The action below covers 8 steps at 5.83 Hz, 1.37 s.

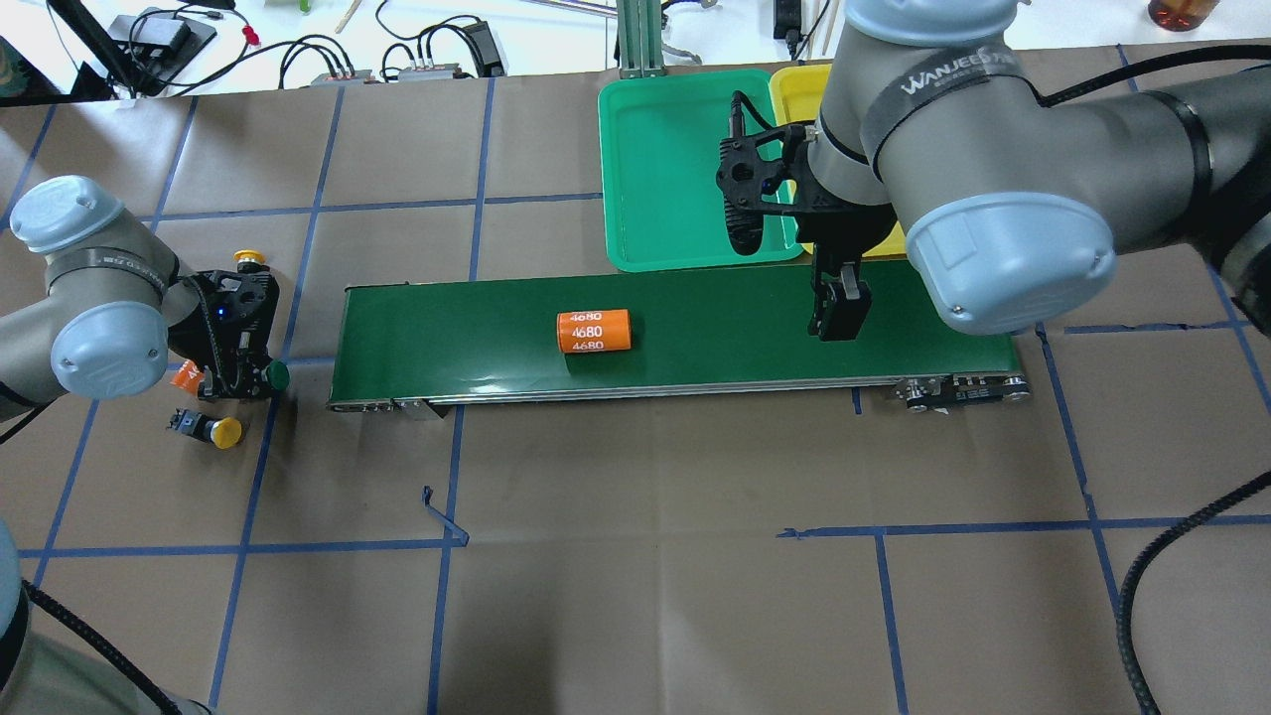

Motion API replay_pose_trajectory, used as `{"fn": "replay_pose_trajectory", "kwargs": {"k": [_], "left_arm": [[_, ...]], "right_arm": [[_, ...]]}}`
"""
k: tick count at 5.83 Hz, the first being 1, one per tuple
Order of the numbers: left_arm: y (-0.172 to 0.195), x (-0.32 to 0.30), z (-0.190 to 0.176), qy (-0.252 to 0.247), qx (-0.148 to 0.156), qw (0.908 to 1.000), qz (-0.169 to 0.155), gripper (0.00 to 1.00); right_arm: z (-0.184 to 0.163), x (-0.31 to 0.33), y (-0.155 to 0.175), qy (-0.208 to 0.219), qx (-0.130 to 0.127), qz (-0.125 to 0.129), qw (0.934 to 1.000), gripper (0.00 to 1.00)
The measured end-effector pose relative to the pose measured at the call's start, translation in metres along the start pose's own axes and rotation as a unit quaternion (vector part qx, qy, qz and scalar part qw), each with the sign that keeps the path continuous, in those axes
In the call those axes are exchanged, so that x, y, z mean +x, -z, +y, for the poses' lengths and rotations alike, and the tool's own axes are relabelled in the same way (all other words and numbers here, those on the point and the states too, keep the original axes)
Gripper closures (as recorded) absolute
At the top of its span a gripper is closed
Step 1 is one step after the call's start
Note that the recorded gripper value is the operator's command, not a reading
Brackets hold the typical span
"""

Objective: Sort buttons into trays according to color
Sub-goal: 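Place the green-capped button on the belt with the left gripper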

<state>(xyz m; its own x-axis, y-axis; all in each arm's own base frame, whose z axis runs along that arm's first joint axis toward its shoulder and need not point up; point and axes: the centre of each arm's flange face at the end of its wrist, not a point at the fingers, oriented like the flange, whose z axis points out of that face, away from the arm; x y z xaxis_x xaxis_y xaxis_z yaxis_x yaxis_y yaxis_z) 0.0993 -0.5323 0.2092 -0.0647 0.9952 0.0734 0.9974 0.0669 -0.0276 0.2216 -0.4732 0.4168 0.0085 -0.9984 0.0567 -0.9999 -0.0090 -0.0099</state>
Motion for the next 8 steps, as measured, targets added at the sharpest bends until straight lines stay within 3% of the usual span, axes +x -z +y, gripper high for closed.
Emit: {"fn": "replay_pose_trajectory", "kwargs": {"k": [2, 4, 5, 6, 7, 8], "left_arm": [[0.054, -0.001, -0.064, 0.008, 0.0, 1.0, 0.005, 1.0], [0.065, -0.002, -0.141, 0.032, -0.005, 0.9995, 0.001, 0.99], [0.06, 0.0, -0.173, 0.043, -0.008, 0.999, -0.001, 0.85], [0.05, 0.0, -0.193, 0.045, -0.011, 0.9989, -0.006, 0.33], [0.045, -0.003, -0.201, 0.045, -0.013, 0.9989, -0.011, 0.02], [0.046, -0.005, -0.201, 0.045, -0.014, 0.9988, -0.015, 0.02]], "right_arm": [[0.0, -0.001, -0.002, -0.001, -0.001, 0.0, 1.0, 0.0], [0.0, -0.002, -0.005, -0.001, 0.001, -0.001, 1.0, 0.0], [0.0, -0.002, -0.005, -0.001, 0.001, -0.002, 1.0, 0.0], [0.0, -0.002, -0.006, -0.001, -0.001, -0.002, 1.0, 0.0], [0.001, -0.002, -0.005, -0.001, -0.002, -0.002, 1.0, 0.0], [0.001, -0.002, -0.005, -0.001, -0.003, -0.003, 1.0, 0.0]]}}
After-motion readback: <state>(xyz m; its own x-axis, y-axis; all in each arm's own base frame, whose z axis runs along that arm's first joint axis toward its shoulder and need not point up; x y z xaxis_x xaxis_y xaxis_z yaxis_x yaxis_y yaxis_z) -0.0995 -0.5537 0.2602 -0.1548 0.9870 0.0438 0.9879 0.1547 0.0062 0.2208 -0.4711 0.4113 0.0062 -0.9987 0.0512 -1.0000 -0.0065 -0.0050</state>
